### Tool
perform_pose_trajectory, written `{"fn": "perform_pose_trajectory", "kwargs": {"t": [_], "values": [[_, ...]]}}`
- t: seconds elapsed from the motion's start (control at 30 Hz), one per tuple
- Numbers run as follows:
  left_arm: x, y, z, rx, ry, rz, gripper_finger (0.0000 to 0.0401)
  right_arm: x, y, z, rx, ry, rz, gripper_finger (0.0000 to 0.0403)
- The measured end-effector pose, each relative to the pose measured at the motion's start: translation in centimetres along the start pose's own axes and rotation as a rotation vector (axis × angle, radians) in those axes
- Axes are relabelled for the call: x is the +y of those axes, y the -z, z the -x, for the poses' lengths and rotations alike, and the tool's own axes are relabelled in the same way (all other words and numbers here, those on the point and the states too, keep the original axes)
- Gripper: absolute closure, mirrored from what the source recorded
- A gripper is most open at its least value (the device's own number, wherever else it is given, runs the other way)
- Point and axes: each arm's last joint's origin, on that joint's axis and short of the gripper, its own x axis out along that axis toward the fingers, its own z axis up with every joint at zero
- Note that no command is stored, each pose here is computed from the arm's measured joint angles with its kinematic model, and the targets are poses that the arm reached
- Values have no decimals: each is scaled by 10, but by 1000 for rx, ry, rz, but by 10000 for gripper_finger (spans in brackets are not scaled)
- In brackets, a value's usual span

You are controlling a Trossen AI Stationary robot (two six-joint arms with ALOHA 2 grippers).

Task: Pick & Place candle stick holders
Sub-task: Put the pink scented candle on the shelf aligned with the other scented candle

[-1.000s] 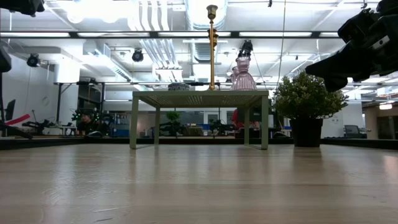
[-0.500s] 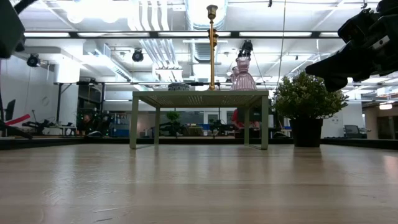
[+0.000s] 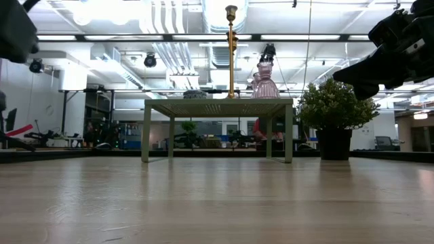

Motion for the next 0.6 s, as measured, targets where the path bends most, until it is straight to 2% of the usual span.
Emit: {"fn": "perform_pose_trajectory", "kwargs": {"t": [0.17,0.43,0.6], "values": [[4,-2,-2,-33,-20,-16,96,0,0,0,0,0,0,394],[12,0,-6,-56,-59,0,68,0,0,0,0,0,0,394],[13,-2,-5,-63,-62,10,94,0,0,0,0,0,0,394]]}}
